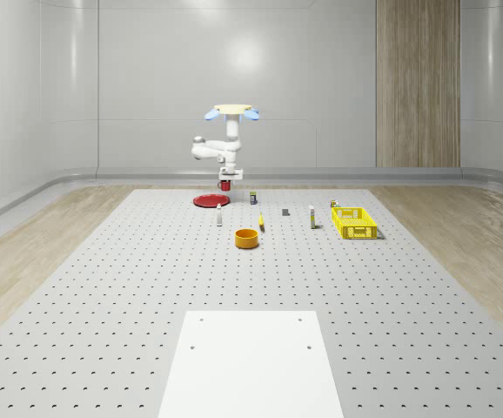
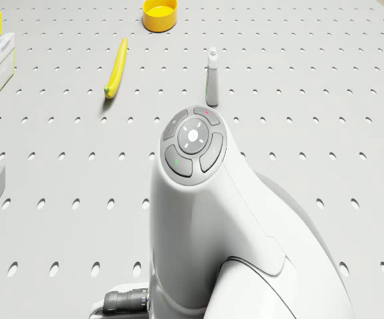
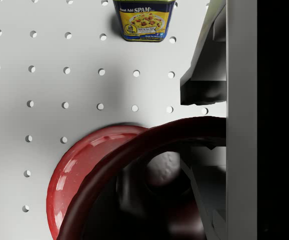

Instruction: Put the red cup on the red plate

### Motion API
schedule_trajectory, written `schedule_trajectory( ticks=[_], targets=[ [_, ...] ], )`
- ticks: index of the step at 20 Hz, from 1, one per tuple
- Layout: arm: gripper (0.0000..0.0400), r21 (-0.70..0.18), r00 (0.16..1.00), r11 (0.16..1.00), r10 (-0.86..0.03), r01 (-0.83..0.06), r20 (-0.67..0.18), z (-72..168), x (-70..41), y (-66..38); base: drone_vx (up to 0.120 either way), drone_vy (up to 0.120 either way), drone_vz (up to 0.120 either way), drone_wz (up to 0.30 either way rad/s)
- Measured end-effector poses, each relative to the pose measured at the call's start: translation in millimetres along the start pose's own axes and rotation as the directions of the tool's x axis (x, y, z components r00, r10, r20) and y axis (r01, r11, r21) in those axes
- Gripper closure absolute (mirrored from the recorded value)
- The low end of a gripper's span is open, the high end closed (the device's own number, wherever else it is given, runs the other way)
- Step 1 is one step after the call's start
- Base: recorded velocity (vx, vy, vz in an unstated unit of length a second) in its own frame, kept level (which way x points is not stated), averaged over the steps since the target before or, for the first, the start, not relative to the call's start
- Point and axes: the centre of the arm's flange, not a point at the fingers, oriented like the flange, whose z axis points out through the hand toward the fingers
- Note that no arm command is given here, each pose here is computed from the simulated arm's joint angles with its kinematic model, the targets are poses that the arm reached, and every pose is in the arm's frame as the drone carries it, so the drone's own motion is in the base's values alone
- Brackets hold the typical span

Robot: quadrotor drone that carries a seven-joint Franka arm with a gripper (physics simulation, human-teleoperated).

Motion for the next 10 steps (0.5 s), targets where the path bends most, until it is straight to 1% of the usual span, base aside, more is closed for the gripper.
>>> schedule_trajectory(
  ticks=[3, 4, 10],
  targets=[
    [0.03, 0.0, 1.0, 1.0, 0.0, 0.0, 0.0, 0.0, 0.0, 0.0, 0.0, -0.12, -0.12, 0.0],
    [0.03, 0.0, 1.0, 1.0, 0.0, 0.0, 0.0, 0.0, 0.0, 0.0, 0.0, -0.12, 0.0, 0.0],
    [0.03, 0.0, 1.0, 1.0, 0.0, 0.0, 0.0, 0.0, 0.0, 0.0, -0.12, -0.12, 0.0, 0.0]
  ],
)
